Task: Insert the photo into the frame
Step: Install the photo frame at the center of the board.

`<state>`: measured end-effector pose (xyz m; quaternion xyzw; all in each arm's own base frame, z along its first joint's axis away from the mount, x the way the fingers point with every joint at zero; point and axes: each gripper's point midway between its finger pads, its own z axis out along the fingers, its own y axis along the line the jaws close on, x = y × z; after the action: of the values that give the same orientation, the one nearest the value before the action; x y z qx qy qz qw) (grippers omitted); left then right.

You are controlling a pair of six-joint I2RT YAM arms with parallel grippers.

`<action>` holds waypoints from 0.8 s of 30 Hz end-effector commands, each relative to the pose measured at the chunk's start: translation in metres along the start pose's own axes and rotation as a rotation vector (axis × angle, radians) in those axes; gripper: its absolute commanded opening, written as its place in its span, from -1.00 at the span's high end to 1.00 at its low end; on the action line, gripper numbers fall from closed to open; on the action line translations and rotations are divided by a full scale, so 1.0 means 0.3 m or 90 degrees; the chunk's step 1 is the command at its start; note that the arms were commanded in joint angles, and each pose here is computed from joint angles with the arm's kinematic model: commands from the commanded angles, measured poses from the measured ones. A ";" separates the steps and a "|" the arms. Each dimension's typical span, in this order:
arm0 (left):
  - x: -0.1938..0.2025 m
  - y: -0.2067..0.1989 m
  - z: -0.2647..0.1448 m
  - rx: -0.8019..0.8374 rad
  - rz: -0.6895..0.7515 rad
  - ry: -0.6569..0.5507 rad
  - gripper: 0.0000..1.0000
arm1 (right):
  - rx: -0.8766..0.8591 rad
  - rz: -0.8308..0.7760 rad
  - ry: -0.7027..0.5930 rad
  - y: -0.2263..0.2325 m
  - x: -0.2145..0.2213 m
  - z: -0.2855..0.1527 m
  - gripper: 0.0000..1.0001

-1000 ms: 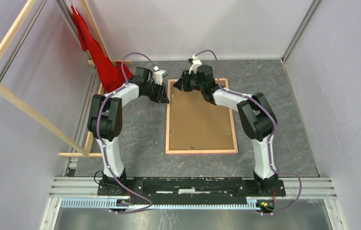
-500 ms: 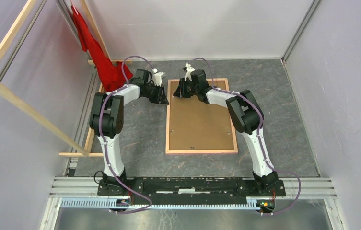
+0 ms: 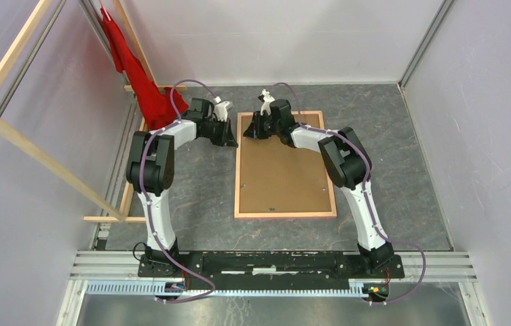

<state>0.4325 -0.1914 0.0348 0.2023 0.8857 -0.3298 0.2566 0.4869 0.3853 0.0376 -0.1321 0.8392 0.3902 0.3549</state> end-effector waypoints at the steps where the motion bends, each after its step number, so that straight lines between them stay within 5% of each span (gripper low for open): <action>1: 0.049 0.023 0.038 -0.010 -0.018 0.019 0.81 | -0.025 0.008 0.007 0.009 0.017 0.031 0.50; 24: 0.069 -0.004 0.059 -0.005 0.003 0.038 0.94 | -0.083 0.014 0.023 0.054 0.020 0.054 0.74</action>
<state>0.4330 -0.1914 0.0354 0.2020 0.8853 -0.3304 0.2574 0.4899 0.3950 0.0346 -0.1409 0.8275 0.4253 0.3386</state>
